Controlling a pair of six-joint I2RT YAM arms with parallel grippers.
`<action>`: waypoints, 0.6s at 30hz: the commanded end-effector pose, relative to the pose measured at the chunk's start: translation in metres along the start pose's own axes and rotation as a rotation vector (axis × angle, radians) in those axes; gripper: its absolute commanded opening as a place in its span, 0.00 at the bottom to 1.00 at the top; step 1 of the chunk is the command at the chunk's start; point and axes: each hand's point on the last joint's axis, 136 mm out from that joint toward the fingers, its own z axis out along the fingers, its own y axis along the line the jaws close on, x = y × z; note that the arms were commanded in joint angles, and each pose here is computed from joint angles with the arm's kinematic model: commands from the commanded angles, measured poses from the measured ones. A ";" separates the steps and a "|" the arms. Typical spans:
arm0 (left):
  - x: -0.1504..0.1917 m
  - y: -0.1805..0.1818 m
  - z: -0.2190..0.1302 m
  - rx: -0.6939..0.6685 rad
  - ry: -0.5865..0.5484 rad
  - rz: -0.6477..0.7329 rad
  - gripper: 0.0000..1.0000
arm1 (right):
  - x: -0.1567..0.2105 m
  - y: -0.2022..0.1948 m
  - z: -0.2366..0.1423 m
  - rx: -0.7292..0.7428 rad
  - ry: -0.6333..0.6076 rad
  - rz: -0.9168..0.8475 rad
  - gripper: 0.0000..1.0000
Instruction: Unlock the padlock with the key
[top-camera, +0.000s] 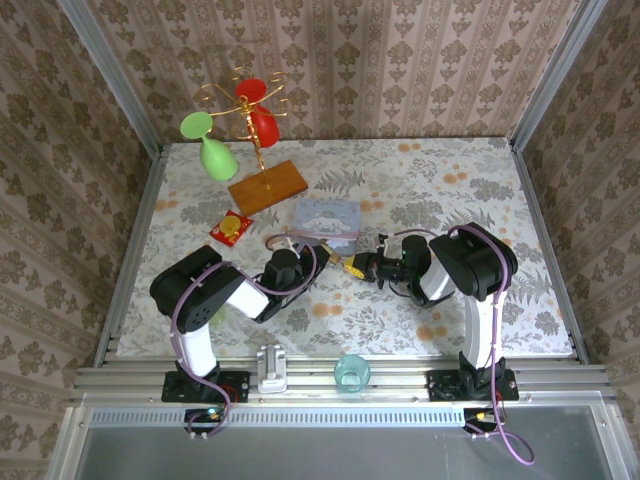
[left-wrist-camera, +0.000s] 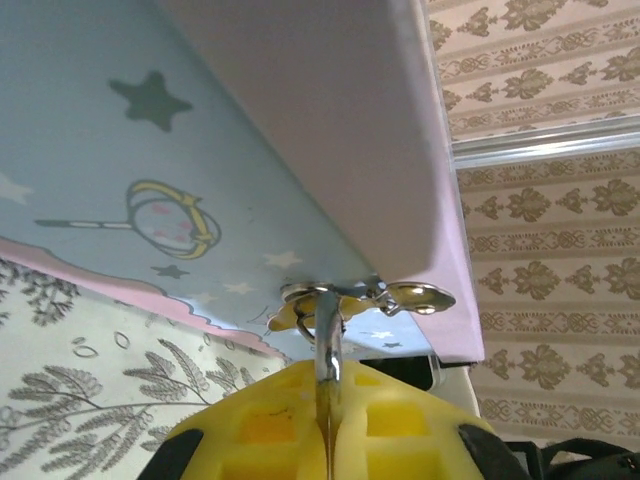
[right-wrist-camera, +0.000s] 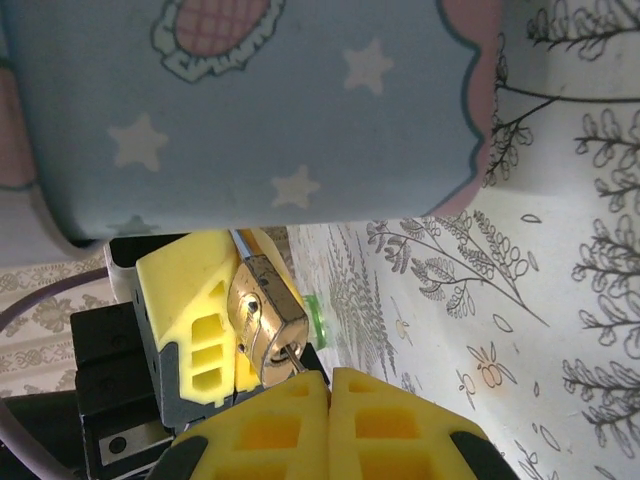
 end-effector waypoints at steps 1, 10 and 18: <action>0.031 -0.063 -0.003 0.223 0.135 0.000 0.00 | -0.016 0.016 0.003 -0.025 -0.081 -0.051 0.00; 0.033 -0.068 0.001 0.232 0.135 0.012 0.00 | -0.013 0.018 -0.002 -0.007 -0.154 -0.058 0.00; 0.042 -0.059 0.005 0.212 0.160 0.011 0.00 | 0.004 0.030 0.010 0.002 -0.203 -0.153 0.00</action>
